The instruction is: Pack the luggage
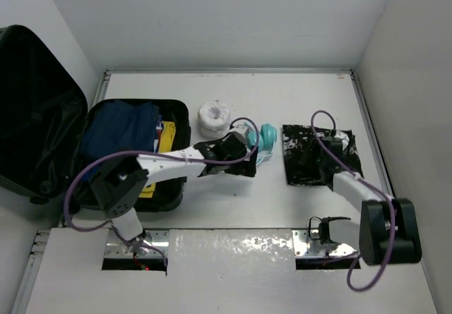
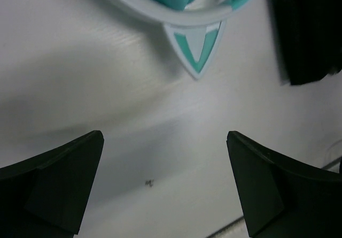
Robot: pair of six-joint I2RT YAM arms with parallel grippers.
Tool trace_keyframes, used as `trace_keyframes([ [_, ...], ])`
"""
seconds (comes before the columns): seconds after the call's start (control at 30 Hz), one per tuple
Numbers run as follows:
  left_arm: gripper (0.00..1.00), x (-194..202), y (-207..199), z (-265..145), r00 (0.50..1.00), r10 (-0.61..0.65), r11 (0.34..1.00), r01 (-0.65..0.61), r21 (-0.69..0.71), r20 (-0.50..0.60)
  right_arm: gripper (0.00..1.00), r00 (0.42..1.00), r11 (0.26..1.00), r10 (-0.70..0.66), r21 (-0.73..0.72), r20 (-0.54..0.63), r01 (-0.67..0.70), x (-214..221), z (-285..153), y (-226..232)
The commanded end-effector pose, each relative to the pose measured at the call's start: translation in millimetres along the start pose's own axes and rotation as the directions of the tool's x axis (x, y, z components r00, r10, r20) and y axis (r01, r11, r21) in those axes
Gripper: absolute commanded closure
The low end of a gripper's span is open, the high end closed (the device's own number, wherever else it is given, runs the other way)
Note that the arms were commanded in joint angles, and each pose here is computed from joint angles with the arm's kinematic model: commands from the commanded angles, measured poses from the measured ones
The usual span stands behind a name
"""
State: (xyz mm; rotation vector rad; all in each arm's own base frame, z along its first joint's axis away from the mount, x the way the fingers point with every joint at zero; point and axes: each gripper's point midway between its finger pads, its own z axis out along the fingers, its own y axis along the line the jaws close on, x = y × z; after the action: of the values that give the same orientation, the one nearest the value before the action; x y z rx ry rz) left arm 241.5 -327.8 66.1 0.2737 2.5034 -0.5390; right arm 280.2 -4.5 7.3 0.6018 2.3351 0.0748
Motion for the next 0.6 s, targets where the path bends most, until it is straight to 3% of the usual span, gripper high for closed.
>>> trace_keyframes([
  [0.0, 0.01, -37, -15, 19, 0.997, 0.019, 1.000, -0.019, -0.002, 0.077, 0.29, 0.986, 0.989, 0.138, -0.037, -0.092, -0.142, 58, -12, 11],
  [0.3, 0.05, -74, 2, 99, 1.000, -0.013, 0.999, 0.014, -0.045, 0.013, 0.31, 0.963, 0.965, 0.254, -0.099, 0.092, -0.245, 61, -41, 15],
  [0.53, 0.05, -124, 7, 145, 1.000, -0.025, 1.000, 0.025, -0.014, 0.012, 0.30, 0.982, 0.966, 0.190, -0.180, 0.000, -0.187, 66, -44, 39],
  [0.57, 0.05, -158, -5, 141, 0.998, -0.021, 1.000, 0.020, 0.018, 0.065, 0.30, 0.980, 0.959, 0.199, -0.201, -0.015, -0.198, 68, -43, 45],
])
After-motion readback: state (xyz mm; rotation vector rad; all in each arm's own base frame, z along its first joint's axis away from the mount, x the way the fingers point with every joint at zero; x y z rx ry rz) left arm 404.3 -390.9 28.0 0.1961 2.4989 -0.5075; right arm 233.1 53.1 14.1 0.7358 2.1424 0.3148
